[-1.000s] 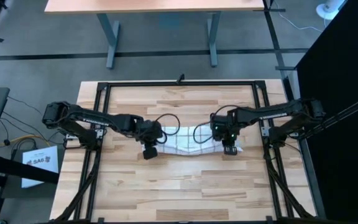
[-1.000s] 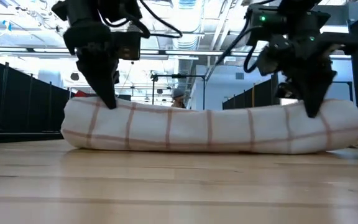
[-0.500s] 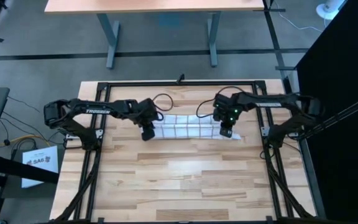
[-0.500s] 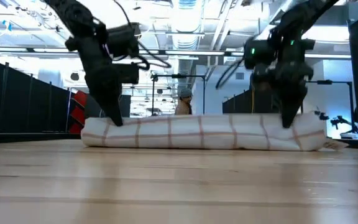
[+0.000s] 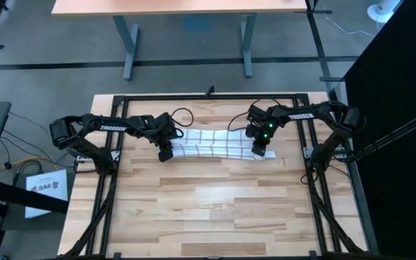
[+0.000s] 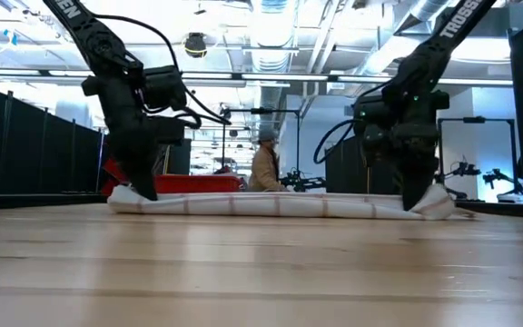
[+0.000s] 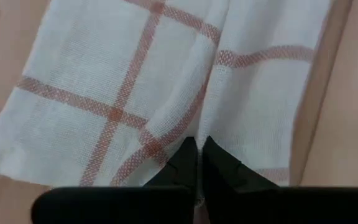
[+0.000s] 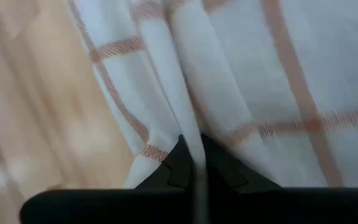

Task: Roll towel
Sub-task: Roll the white checkered towel

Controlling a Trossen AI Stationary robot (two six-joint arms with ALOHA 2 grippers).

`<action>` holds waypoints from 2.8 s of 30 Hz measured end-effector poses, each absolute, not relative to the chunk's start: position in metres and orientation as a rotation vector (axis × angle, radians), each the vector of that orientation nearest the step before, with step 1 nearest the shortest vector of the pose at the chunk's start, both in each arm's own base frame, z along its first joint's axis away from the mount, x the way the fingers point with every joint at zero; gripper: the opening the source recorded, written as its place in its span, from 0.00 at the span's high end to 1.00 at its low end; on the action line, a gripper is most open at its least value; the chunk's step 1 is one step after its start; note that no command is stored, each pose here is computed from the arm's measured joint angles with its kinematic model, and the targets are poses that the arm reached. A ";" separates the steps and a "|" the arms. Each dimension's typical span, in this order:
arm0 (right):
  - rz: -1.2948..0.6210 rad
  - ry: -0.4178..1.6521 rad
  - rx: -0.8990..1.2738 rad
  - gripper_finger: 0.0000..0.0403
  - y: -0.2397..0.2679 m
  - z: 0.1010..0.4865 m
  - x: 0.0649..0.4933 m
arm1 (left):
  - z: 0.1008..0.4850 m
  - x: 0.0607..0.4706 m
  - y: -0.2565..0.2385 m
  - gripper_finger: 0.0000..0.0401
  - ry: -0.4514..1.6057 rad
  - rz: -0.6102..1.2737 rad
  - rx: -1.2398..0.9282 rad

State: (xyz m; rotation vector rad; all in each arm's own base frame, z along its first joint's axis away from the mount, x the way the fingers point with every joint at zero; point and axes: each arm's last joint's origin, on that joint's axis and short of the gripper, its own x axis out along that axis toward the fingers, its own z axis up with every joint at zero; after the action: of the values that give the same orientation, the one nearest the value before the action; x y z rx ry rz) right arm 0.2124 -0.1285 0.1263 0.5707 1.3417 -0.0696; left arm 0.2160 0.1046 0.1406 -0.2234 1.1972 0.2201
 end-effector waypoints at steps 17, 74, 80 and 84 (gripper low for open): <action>-0.314 1.197 0.437 0.55 -0.144 0.179 0.181 | 0.198 0.211 0.111 0.62 1.048 0.419 -0.064; -0.080 1.251 -0.052 0.40 -0.082 0.148 0.218 | 0.148 0.280 0.027 0.60 1.152 0.455 0.208; -0.107 1.237 -0.017 0.40 -0.080 0.148 0.219 | 0.146 0.277 0.018 0.60 1.206 0.340 0.219; -0.109 1.222 -0.023 0.40 -0.081 0.148 0.221 | 0.146 0.276 0.011 0.60 1.226 0.282 0.280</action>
State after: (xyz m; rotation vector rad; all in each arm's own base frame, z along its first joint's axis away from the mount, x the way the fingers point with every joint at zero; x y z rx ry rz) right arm 0.2206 -0.0809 0.1482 -0.0232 1.2219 -0.1088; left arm 0.2762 0.0109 0.1460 0.2799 1.2261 0.2819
